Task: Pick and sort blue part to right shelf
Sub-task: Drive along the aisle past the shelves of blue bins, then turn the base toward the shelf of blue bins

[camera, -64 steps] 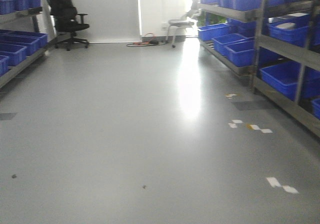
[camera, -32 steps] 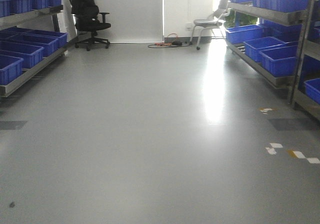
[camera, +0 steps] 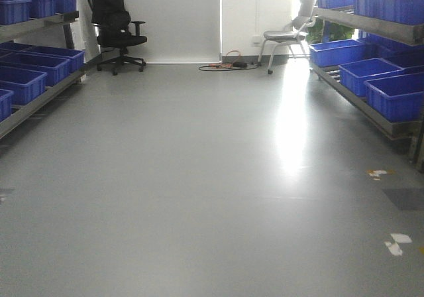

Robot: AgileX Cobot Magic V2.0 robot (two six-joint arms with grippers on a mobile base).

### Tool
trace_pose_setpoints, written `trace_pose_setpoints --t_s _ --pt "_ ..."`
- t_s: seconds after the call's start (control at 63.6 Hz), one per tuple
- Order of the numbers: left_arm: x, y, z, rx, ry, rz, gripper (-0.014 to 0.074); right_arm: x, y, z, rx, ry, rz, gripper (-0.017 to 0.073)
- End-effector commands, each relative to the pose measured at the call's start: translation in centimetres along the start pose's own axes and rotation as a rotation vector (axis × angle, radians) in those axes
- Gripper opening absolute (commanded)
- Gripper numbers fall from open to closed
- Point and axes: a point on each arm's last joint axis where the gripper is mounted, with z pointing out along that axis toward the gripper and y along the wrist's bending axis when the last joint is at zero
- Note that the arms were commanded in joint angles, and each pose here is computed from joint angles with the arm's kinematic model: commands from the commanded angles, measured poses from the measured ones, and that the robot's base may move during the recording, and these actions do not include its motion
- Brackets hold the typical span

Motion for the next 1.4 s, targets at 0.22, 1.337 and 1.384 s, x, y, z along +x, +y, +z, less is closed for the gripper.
trace_pose_setpoints --t_s 0.22,1.337,1.384 --pt "-1.65 -0.01 -0.14 -0.007 -0.103 -0.014 0.024 -1.79 -0.17 -0.1 0.016 -0.115 -0.012 0.0382" --pt "-1.65 -0.01 -0.14 -0.007 -0.103 -0.014 0.024 -1.79 -0.17 -0.1 0.016 -0.115 -0.012 0.0382" --pt "-1.65 -0.01 -0.14 -0.007 -0.103 -0.014 0.024 -1.79 -0.17 -0.1 0.016 -0.115 -0.012 0.0382"
